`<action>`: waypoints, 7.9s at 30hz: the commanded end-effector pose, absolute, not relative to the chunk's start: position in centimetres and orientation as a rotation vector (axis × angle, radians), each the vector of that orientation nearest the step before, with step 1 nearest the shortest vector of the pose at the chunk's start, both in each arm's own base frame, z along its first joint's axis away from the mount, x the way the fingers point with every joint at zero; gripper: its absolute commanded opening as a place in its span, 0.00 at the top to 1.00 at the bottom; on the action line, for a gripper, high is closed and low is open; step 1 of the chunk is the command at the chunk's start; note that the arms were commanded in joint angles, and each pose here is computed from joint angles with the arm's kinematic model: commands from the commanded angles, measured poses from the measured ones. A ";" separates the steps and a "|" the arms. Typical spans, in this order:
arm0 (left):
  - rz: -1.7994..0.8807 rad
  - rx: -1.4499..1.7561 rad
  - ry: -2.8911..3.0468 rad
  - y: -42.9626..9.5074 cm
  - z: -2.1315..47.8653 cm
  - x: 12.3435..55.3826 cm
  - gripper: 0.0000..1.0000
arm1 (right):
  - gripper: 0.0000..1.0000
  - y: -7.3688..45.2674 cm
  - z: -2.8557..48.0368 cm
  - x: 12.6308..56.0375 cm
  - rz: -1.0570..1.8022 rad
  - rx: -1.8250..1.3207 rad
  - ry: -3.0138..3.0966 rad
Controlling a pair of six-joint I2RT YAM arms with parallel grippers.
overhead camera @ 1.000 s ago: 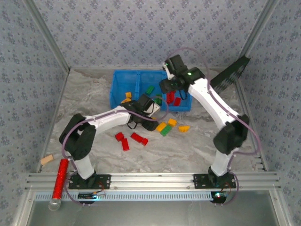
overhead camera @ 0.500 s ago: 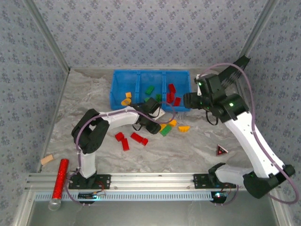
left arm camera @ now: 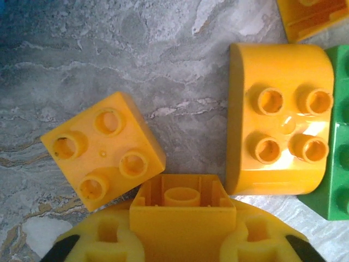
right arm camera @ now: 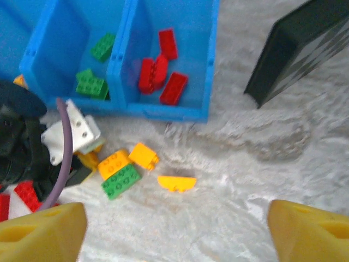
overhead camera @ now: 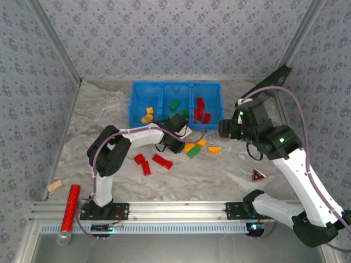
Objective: Sort the legos into containers by color
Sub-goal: Pick up the lego from the center of the table, then place the lego in the container, then pick up the lego from the bottom-center of the table, then place the lego in the container, then pick up the lego from the center of the table.
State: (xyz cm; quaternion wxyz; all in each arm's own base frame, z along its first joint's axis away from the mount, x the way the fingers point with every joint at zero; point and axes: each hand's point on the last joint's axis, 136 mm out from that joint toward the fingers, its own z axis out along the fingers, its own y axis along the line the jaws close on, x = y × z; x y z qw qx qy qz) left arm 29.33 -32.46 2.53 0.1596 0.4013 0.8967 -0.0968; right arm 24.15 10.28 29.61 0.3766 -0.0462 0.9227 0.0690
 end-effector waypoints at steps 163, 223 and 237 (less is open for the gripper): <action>-0.479 0.626 2.444 -29.2 15.0 23.5 0.31 | 0.72 17.3 9.9 47.8 0.060 -0.095 2.721; -0.223 0.911 2.672 -39.1 0.6 24.7 0.74 | 0.51 14.2 16.3 45.0 0.126 -0.033 2.567; -0.351 0.797 2.589 -35.0 10.0 24.5 0.86 | 0.52 11.8 17.4 37.1 0.142 -0.067 2.516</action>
